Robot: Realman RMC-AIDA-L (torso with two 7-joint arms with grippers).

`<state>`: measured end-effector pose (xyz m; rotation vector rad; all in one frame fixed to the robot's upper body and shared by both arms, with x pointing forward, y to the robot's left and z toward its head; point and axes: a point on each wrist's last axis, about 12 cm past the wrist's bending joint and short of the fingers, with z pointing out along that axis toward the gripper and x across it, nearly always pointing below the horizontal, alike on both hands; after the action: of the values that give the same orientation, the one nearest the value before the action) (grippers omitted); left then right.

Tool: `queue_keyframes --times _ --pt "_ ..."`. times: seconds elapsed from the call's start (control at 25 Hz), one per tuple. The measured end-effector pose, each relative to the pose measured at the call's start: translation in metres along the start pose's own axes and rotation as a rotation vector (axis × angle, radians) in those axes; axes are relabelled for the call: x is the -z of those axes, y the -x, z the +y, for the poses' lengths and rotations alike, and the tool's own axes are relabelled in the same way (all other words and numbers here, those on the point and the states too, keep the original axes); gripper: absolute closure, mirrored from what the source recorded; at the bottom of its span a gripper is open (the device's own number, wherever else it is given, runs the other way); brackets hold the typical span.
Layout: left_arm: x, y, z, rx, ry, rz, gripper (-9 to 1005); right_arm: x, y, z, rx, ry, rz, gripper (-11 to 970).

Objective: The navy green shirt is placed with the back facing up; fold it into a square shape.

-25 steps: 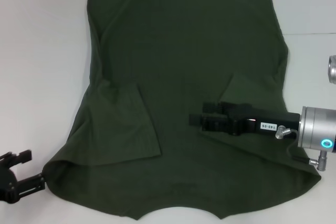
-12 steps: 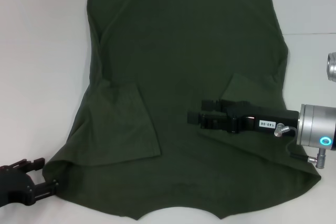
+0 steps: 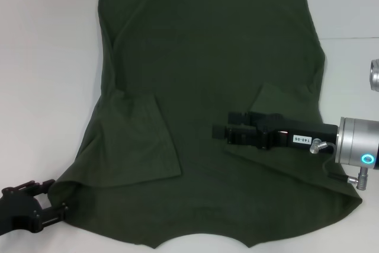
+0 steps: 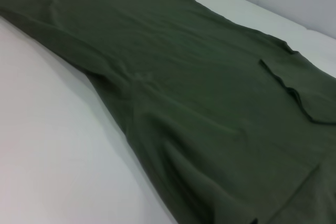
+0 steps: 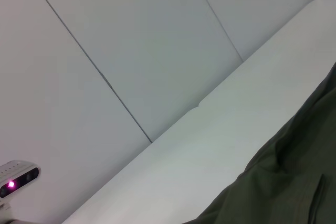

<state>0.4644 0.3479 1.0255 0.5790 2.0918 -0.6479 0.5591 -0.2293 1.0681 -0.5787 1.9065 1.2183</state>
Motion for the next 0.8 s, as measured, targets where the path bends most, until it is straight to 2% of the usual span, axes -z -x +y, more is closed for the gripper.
queue_keyframes --times 0.16,0.6,0.8 --pt "-0.0009 0.0016 0.0009 -0.003 0.0 0.008 297 0.0002 0.0002 -0.0001 0.001 -0.001 0.0 31" --pt "-0.0016 0.0051 0.0018 -0.004 -0.003 0.007 525 0.0004 0.0006 -0.0002 0.001 -0.001 -0.003 31" --pt "-0.0013 0.0058 0.002 -0.007 -0.003 0.006 738 0.0008 -0.0002 0.0002 -0.001 0.002 -0.003 31"
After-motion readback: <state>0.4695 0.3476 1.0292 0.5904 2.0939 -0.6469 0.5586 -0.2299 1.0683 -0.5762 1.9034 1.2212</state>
